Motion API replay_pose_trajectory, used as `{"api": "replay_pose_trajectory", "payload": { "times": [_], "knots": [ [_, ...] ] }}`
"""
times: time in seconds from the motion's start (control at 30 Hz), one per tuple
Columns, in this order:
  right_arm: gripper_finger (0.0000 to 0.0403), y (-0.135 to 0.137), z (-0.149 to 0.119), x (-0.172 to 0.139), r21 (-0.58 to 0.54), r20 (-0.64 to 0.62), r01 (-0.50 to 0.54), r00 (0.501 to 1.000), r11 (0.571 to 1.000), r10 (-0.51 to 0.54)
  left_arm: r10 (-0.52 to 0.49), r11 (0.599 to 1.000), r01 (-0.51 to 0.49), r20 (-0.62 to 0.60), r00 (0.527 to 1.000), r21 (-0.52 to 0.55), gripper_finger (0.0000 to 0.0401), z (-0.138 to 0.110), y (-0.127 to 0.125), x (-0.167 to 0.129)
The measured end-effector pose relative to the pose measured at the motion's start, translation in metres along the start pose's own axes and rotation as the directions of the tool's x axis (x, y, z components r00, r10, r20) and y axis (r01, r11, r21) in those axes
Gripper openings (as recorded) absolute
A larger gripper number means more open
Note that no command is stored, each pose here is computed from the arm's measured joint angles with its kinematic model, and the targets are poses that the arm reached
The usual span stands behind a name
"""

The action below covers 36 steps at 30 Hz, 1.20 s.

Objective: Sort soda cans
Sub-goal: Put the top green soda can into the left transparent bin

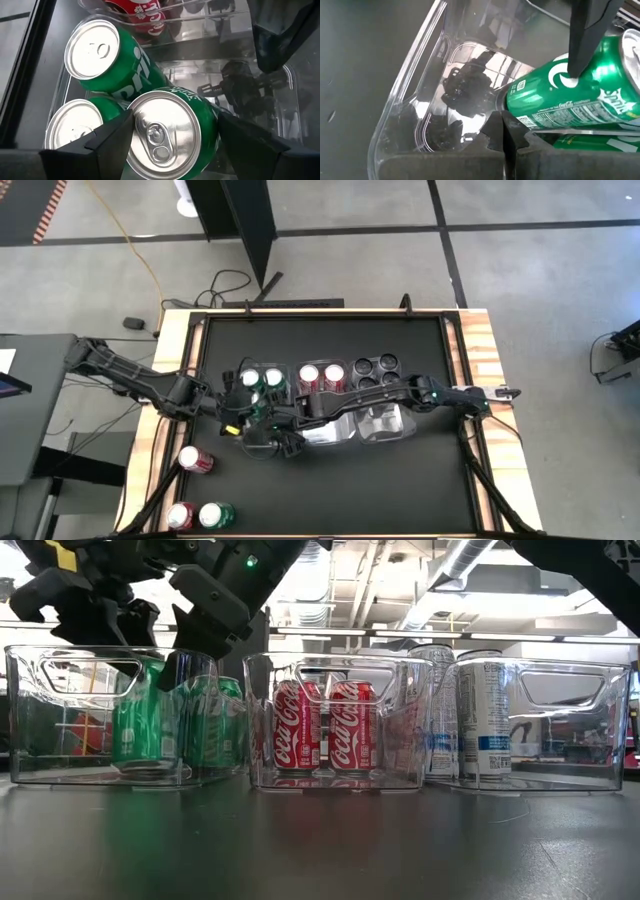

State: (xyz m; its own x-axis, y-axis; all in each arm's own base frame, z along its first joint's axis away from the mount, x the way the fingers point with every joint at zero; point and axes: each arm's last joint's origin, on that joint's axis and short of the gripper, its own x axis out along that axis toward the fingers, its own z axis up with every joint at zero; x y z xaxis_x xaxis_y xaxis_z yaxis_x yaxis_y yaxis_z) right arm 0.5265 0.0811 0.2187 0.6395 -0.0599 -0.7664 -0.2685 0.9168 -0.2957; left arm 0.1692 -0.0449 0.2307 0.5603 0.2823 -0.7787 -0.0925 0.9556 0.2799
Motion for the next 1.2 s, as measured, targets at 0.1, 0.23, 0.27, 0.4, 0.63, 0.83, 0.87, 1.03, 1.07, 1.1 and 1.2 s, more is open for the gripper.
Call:
{"api": "replay_pose_trajectory", "payload": {
  "times": [0.1,0.23,0.27,0.4,0.63,0.83,0.87,1.03,1.07,1.1,1.2],
  "knots": [
    [0.0005,0.000,0.001,0.000,0.001,0.005,0.001,1.000,1.000,-0.001,-0.022,1.000,0.022,0.015,1.000,0.004,0.0281,0.003,-0.003,-0.004],
    [0.0005,0.000,0.001,0.000,0.004,0.008,0.002,1.000,1.000,-0.002,-0.025,1.000,0.025,0.028,0.999,0.014,0.0281,0.004,-0.005,-0.006],
    [0.0005,0.000,0.001,0.000,0.005,0.010,0.003,1.000,1.000,-0.003,-0.027,1.000,0.026,0.032,0.999,0.014,0.0281,0.004,-0.006,-0.006],
    [0.0005,0.000,0.001,0.001,0.005,0.012,0.003,1.000,1.000,-0.003,-0.024,1.000,0.023,0.035,0.999,0.016,0.0281,0.004,-0.006,-0.006],
    [0.0005,0.000,0.001,0.007,0.003,0.031,0.010,0.999,1.000,-0.010,-0.023,0.999,0.022,0.039,0.999,0.027,0.0281,0.004,-0.006,-0.006],
    [0.0005,-0.006,0.004,0.008,0.009,0.078,0.030,0.996,1.000,-0.030,-0.029,0.999,0.027,0.047,0.998,0.033,0.0281,0.008,-0.005,-0.010],
    [0.0005,-0.008,0.003,0.008,0.014,0.080,0.032,0.996,0.999,-0.033,-0.032,0.999,0.031,0.049,0.998,0.032,0.0281,0.009,-0.005,-0.011],
    [0.0005,-0.017,0.002,0.009,0.034,0.092,0.049,0.994,0.998,-0.052,-0.032,0.999,0.031,0.049,0.998,0.032,0.0281,0.010,-0.005,-0.012],
    [0.0005,-0.019,0.002,0.009,0.037,0.090,0.051,0.994,0.998,-0.055,-0.031,0.999,0.030,0.046,0.998,0.032,0.0281,0.010,-0.005,-0.012],
    [0.0005,-0.020,0.001,0.010,0.039,0.087,0.052,0.995,0.998,-0.056,-0.030,0.999,0.029,0.045,0.999,0.032,0.0281,0.009,-0.005,-0.012],
    [0.0005,-0.022,0.001,0.010,0.042,0.089,0.055,0.994,0.998,-0.058,-0.028,0.999,0.026,0.046,0.999,0.032,0.0281,0.009,-0.004,-0.012]
  ]
}}
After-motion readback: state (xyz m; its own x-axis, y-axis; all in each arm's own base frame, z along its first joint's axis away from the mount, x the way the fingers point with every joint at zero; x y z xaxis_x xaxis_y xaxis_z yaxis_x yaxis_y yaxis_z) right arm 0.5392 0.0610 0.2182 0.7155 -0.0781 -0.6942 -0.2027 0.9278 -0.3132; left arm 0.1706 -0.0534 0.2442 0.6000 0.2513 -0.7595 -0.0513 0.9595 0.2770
